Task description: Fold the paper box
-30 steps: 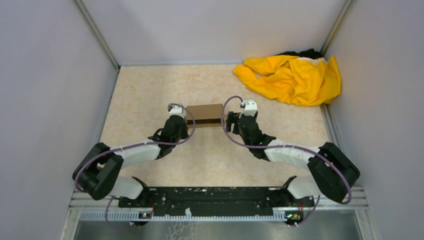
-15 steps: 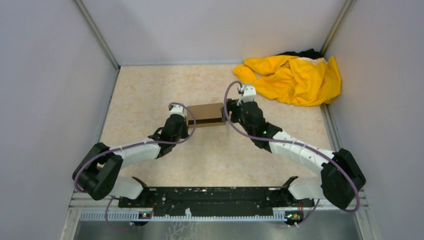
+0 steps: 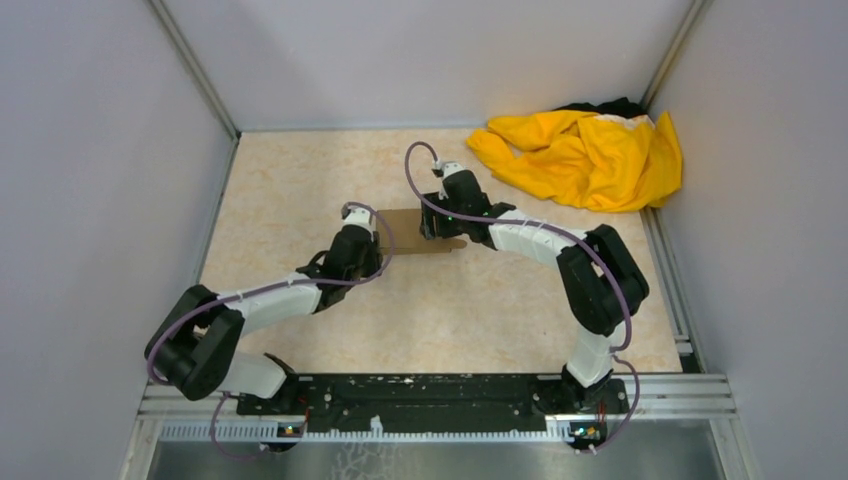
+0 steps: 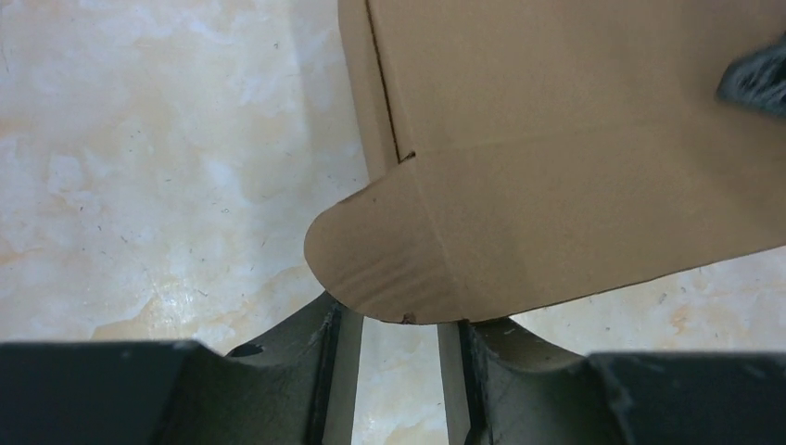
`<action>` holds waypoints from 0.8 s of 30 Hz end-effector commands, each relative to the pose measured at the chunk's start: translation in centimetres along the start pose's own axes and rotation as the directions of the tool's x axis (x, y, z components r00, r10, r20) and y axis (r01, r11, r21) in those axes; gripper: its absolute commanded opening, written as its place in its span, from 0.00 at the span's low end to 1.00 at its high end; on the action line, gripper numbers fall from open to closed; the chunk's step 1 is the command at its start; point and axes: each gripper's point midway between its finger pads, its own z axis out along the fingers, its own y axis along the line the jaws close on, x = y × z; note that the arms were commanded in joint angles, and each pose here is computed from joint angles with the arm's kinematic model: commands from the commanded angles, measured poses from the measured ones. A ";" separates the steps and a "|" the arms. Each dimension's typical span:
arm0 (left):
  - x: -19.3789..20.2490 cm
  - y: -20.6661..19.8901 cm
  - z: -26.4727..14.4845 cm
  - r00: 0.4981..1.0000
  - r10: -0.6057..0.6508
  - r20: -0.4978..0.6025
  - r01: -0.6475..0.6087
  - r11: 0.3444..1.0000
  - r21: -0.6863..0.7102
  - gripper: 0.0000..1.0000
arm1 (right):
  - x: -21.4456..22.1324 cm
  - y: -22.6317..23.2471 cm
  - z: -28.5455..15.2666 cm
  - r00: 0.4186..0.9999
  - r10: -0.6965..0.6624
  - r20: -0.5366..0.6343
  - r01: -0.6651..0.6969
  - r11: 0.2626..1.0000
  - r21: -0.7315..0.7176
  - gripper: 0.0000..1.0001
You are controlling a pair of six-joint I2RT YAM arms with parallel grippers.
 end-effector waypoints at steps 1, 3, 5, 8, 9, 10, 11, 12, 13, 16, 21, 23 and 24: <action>-0.5 -0.9 -0.5 0.999 0.006 -0.040 -0.004 0.999 0.038 0.41 | 2.3 0.3 -0.1 0.998 0.004 -0.064 -0.007 0.999 -0.039 0.60; 0.1 -1.1 -0.8 0.997 0.011 -0.071 -0.007 0.998 0.058 0.43 | 3.2 -0.3 0.1 0.996 0.001 -0.084 -0.003 1.000 -0.018 0.60; 0.4 -1.4 -1.4 0.995 0.015 -0.094 -0.008 0.997 0.082 0.44 | 3.6 -0.9 0.2 0.996 -0.005 -0.093 0.005 1.000 0.003 0.60; 0.5 -1.3 -2.6 0.994 0.009 -0.110 0.001 0.996 0.091 0.44 | 3.7 -1.4 0.1 0.995 -0.015 -0.094 0.018 1.000 0.025 0.60; 0.3 -1.1 -3.2 0.994 0.007 -0.110 0.003 0.996 0.091 0.45 | 3.7 -1.4 0.1 0.995 -0.018 -0.094 0.021 0.999 0.028 0.60; 0.2 -1.0 -3.8 0.994 0.005 -0.111 0.004 0.996 0.088 0.45 | 3.6 -1.5 0.1 0.995 -0.023 -0.094 0.026 0.999 0.032 0.60; 0.1 -0.7 -4.2 0.994 0.003 -0.112 0.006 0.997 0.080 0.45 | 3.5 -1.6 0.1 0.995 -0.027 -0.093 0.031 0.999 0.037 0.60; -0.1 -0.5 -4.8 0.994 -0.004 -0.110 0.012 0.997 0.073 0.45 | 3.5 -1.7 0.1 0.995 -0.032 -0.094 0.036 0.998 0.042 0.60; -0.4 -0.3 -5.3 0.995 -0.014 -0.102 0.021 0.997 0.070 0.45 | 3.4 -1.7 0.2 0.995 -0.034 -0.094 0.039 0.998 0.047 0.60; -2.1 -0.7 -6.8 0.997 -0.054 -0.046 0.059 0.993 0.101 0.48 | 3.1 -1.9 0.0 0.996 -0.041 -0.083 0.046 0.997 0.055 0.60; -7.0 -1.4 -7.2 0.991 -0.063 0.117 0.047 0.990 0.134 0.46 | 1.7 -1.2 -0.7 0.999 -0.046 -0.020 0.047 0.999 0.027 0.60; -8.4 -2.3 -6.4 0.990 -0.038 0.135 0.016 0.987 0.160 0.22 | 0.9 -0.8 -1.2 0.999 -0.051 0.011 0.050 0.999 0.013 0.60; -8.7 -2.6 -5.8 0.991 -0.029 0.129 0.008 0.987 0.160 0.12 | 0.6 -0.7 -1.5 0.998 -0.052 0.022 0.052 0.999 0.009 0.59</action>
